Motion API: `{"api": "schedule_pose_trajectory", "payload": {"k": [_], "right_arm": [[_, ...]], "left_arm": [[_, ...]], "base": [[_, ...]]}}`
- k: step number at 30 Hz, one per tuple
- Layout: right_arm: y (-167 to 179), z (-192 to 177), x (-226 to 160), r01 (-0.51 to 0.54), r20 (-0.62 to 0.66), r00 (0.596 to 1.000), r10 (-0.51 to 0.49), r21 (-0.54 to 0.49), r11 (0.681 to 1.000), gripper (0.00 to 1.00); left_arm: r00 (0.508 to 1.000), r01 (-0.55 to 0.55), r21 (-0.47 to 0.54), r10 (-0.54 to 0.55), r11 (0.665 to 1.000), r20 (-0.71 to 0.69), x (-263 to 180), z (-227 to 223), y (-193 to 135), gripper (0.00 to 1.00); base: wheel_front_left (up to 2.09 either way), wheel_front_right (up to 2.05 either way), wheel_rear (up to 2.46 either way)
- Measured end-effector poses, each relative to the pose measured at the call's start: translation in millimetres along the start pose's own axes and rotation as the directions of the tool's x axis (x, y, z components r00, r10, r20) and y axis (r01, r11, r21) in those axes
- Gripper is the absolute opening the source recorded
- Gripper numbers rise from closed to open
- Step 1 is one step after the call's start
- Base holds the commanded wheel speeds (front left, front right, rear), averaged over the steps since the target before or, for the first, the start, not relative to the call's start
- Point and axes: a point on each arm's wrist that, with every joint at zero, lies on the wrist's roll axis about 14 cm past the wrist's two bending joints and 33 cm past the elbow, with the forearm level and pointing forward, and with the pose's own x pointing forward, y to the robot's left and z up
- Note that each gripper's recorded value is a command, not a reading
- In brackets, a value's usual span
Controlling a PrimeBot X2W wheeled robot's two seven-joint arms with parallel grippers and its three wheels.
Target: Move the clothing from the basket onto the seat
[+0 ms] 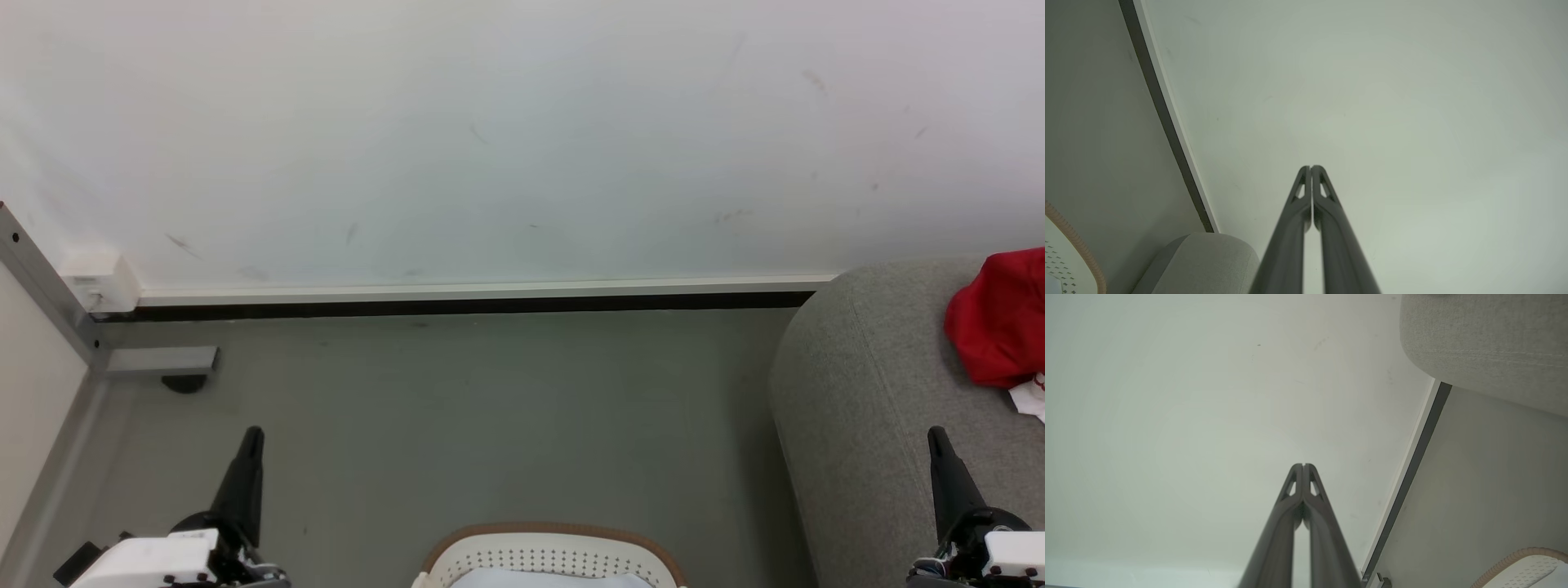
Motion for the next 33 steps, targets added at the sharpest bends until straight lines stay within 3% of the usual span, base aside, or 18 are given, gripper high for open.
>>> {"api": "schedule_pose_trajectory", "payload": {"k": [33], "right_arm": [[0.2, -0.3, 0.1, 0.0, -0.003, 1.0, 0.0, 0.0, 1.0, 0.0]], "left_arm": [[1.0, 0.0, 0.0, 0.0, 1.0, 0.0, 0.0, 0.1, -0.1, 0.0]], "base": [[0.0, 0.0, 0.0]]}}
